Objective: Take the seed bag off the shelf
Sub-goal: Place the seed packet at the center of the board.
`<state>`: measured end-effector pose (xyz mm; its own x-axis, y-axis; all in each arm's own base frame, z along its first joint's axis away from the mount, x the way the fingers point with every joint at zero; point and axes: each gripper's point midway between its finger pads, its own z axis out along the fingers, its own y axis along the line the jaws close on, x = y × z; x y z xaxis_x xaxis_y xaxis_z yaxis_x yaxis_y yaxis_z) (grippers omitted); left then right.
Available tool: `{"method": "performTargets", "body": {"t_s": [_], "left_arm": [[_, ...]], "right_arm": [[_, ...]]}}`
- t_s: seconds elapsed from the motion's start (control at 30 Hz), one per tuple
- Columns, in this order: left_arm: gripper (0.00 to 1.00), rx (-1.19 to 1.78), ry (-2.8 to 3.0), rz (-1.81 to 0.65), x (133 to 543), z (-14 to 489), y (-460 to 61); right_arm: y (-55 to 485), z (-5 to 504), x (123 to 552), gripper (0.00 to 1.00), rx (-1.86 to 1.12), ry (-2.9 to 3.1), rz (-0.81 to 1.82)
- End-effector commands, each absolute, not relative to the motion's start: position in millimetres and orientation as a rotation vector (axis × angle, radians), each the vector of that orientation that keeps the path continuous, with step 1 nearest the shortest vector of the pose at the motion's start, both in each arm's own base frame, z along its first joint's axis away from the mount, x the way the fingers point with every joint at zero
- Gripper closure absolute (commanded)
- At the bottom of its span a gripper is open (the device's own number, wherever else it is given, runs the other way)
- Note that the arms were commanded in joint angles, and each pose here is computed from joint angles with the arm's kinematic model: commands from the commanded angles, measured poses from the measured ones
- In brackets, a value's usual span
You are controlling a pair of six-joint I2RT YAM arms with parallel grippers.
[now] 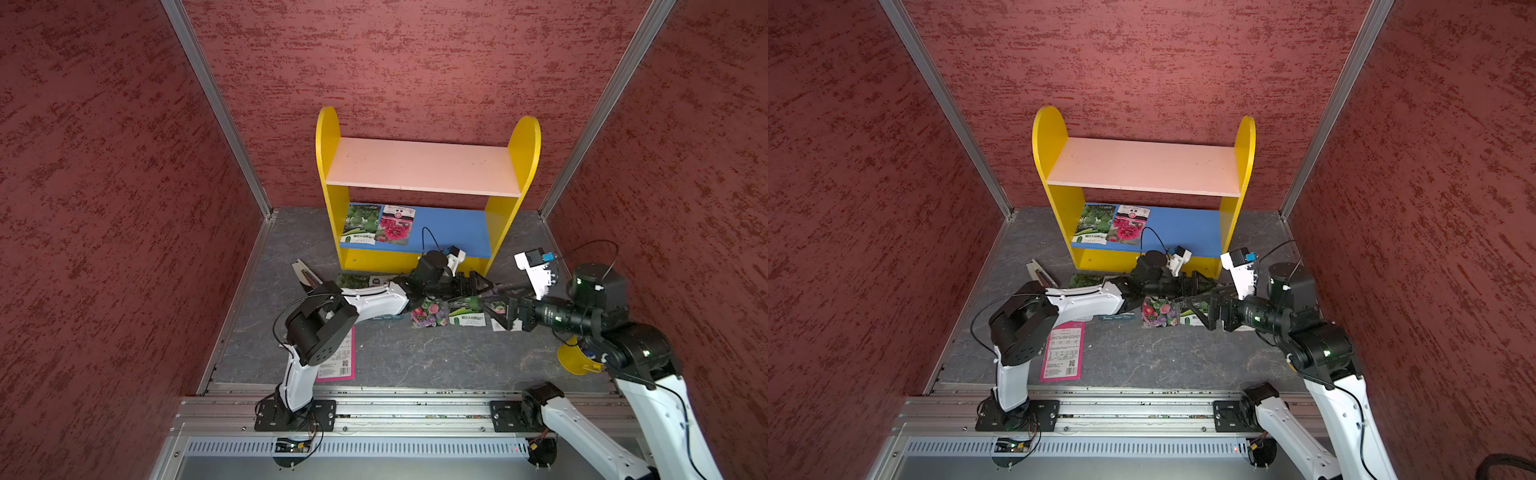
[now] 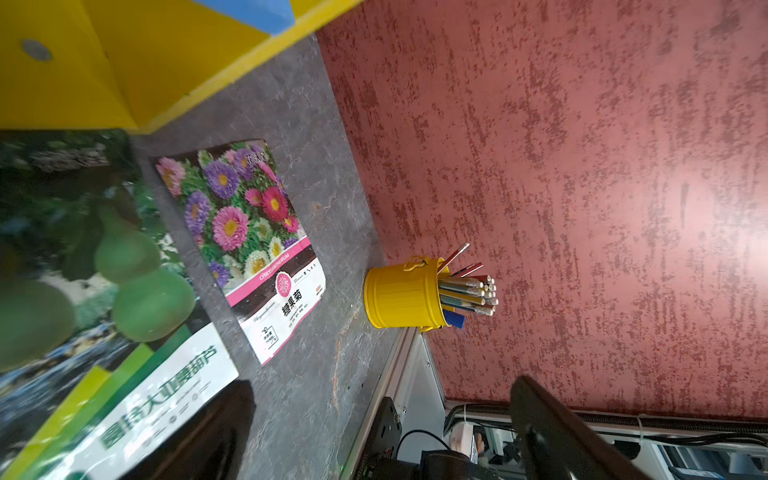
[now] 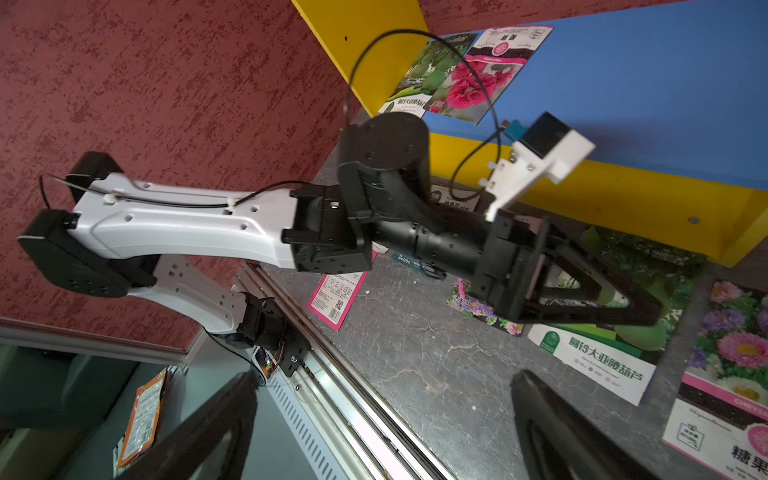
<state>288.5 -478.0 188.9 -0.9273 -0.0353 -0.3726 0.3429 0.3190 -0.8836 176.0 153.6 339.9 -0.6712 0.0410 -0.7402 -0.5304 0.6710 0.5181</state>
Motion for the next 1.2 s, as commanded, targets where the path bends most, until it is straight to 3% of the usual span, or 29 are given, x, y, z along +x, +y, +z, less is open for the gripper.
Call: {"method": "performTargets", "body": {"t_s": [0.0, 0.33, 0.57, 0.77, 1.17], "left_arm": [[0.0, 0.327, 2.228, -1.513, 292.4, 204.0, -444.3], [0.0, 0.346, 2.265, -1.043, 294.2, 233.3, -345.1], [0.0, 0.277, 2.281, -0.727, 331.0, 235.9, -292.2], [0.0, 0.308, 2.258, -0.512, 376.0, 231.7, -272.3], [0.0, 0.35, 2.22, -0.32, 459.0, 220.7, -271.5]], "right_arm": [[155.1, 352.4, 202.7, 0.02, -0.293, 2.047, 0.946], [178.5, 336.9, 248.7, 0.02, -0.257, 2.05, 0.827], [199.7, 326.8, 266.8, 0.02, -0.225, 2.041, 0.726], [218.7, 313.3, 263.8, 0.02, -0.254, 2.055, 0.699], [230.7, 281.1, 247.8, 0.01, -0.273, 2.08, 0.742]]}}
